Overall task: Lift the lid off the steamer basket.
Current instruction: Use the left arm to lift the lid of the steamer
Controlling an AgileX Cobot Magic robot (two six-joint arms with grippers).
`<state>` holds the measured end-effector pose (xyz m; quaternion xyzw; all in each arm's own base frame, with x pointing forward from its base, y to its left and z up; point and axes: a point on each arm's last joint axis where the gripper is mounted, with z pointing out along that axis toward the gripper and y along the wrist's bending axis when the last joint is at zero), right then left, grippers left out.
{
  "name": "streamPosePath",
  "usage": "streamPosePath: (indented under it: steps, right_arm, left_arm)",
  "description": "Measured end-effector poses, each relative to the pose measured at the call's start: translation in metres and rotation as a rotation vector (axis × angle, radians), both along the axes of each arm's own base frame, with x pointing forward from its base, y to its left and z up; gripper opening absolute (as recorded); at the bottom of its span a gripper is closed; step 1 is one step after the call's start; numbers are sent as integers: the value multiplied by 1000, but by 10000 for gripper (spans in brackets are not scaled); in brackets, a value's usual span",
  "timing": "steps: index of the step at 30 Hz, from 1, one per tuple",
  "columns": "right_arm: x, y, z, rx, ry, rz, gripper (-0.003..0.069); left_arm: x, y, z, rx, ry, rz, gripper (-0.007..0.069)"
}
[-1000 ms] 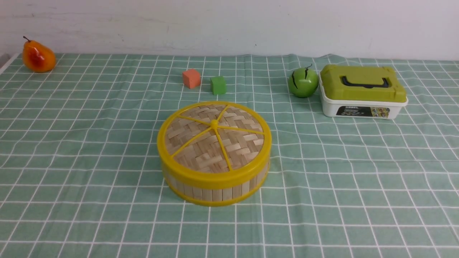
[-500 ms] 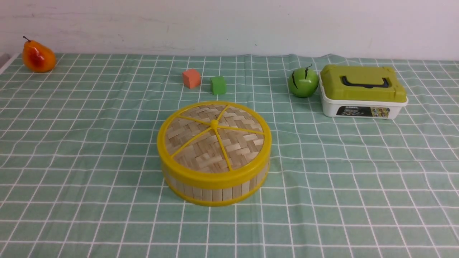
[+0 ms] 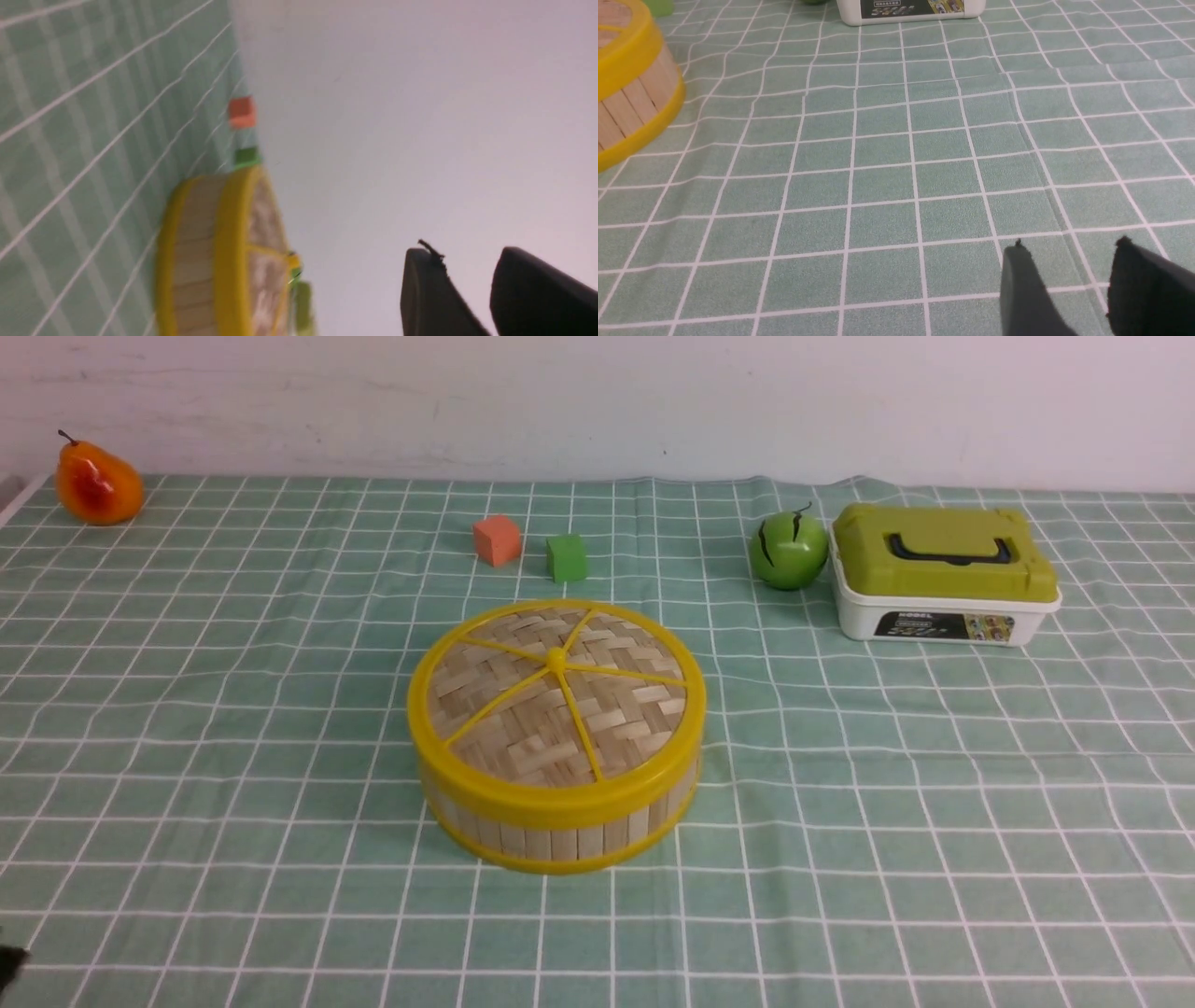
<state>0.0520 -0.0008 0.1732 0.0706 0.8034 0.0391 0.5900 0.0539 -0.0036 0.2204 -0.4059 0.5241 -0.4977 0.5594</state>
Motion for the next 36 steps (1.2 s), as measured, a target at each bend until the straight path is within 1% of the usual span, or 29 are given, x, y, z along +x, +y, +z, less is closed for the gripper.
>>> streamPosePath:
  steps: [3, 5, 7, 8, 9, 10, 11, 13, 14, 15, 16, 17, 18, 19, 21, 22, 23, 24, 25, 28, 31, 32, 33, 35, 36]
  right_arm:
    - [0, 0, 0, 0, 0, 0, 242]
    - [0, 0, 0, 0, 0, 0, 242]
    - [0, 0, 0, 0, 0, 0, 242]
    - [0, 0, 0, 0, 0, 0, 242]
    - [0, 0, 0, 0, 0, 0, 242]
    - [0, 0, 0, 0, 0, 0, 242]
    - [0, 0, 0, 0, 0, 0, 242]
    - [0, 0, 0, 0, 0, 0, 242]
    - [0, 0, 0, 0, 0, 0, 242]
    - [0, 0, 0, 0, 0, 0, 242]
    - [0, 0, 0, 0, 0, 0, 242]
    - [0, 0, 0, 0, 0, 0, 242]
    - [0, 0, 0, 0, 0, 0, 242]
    - [0, 0, 0, 0, 0, 0, 242]
    - [0, 0, 0, 0, 0, 0, 242]
    - [0, 0, 0, 0, 0, 0, 242]
    - [0, 0, 0, 0, 0, 0, 242]
    - [0, 0, 0, 0, 0, 0, 242]
    - [0, 0, 0, 0, 0, 0, 242]
    - [0, 0, 0, 0, 0, 0, 242]
    - [0, 0, 0, 0, 0, 0, 242]
    - [0, 0, 0, 0, 0, 0, 242]
    - [0, 0, 0, 0, 0, 0, 242]
    - [0, 0, 0, 0, 0, 0, 242]
    - [0, 0, 0, 0, 0, 0, 242]
  left_arm:
    - [-10, 0, 44, 142, -128, 24, 104]
    - [-11, -2, 70, 253, -122, 11, 41]
    - [-1, -7, 91, 391, -12, -39, -13]
    - [4, -9, 101, 451, 45, -66, -13]
    - [20, -13, 104, 529, 196, -135, -13]
    - [22, -14, 108, 543, 206, -140, -13]
    - [40, -17, 109, 599, 367, -219, -13]
    - [71, -21, 115, 690, 568, -329, -13]
    - [82, -22, 121, 724, 607, -359, -13]
    - [88, -23, 119, 737, 639, -379, -13]
    - [112, -25, 127, 787, 692, -430, -13]
    - [125, -27, 132, 806, 713, -456, -13]
    - [128, -27, 133, 807, 716, -462, -13]
    - [148, -30, 141, 814, 742, -505, -13]
    - [173, -36, 150, 802, 790, -579, -13]
    - [185, -38, 152, 805, 817, -604, -13]
    - [198, -41, 153, 794, 869, -671, -13]
    - [209, -43, 157, 800, 887, -698, -13]
    - [224, -47, 152, 807, 921, -732, -13]
    - [260, -66, 144, 886, 956, -767, -13]
    - [286, -101, 136, 994, 958, -801, -13]
    - [286, -105, 133, 997, 963, -811, -13]
    - [299, -131, 129, 1074, 943, -828, -13]
    - [309, -158, 127, 1153, 906, -835, -13]
    - [310, -160, 127, 1161, 902, -836, -13]
